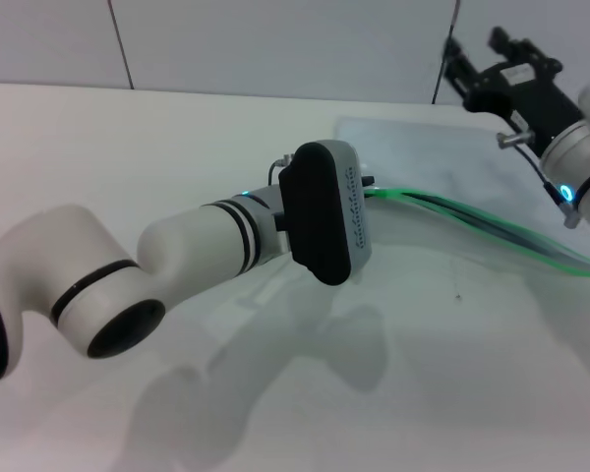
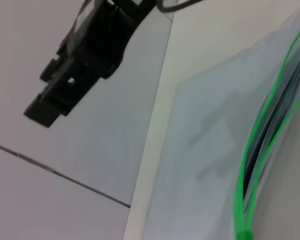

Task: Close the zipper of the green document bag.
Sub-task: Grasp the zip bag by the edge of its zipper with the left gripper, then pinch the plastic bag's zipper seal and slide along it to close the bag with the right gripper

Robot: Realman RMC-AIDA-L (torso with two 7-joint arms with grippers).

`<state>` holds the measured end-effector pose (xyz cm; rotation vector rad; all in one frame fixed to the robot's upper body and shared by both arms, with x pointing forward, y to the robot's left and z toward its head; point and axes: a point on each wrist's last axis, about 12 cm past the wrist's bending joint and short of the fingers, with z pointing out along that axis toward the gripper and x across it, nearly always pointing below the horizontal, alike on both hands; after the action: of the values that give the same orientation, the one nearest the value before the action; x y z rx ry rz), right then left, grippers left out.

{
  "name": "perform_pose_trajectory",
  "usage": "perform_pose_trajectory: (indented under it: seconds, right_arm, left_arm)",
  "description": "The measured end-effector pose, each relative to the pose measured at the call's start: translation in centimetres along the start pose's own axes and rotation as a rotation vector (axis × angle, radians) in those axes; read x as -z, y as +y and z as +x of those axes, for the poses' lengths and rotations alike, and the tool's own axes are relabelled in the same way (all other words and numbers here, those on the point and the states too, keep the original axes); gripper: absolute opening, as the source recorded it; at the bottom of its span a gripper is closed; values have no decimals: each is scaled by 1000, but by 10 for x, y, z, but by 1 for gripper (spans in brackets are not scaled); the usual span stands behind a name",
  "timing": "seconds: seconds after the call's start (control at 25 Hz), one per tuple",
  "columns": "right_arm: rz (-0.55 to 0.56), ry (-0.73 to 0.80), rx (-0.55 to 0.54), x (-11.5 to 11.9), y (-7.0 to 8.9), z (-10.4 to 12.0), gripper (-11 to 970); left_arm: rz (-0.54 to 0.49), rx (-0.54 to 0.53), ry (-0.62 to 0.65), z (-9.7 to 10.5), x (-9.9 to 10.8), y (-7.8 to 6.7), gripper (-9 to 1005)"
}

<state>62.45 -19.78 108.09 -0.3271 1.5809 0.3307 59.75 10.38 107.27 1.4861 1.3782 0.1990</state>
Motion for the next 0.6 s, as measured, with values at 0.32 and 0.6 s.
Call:
perform_pose_trajectory:
  seconds: [0.32, 0.6]
  right_arm:
    - [-359, 33, -18, 5, -7, -22, 616]
    - [-540, 92, 115, 15, -16, -28, 477]
  left_arm:
    - [-2, -7, -15, -3, 4, -2, 56]
    - [-20, -6, -39, -7, 11, -4, 55]
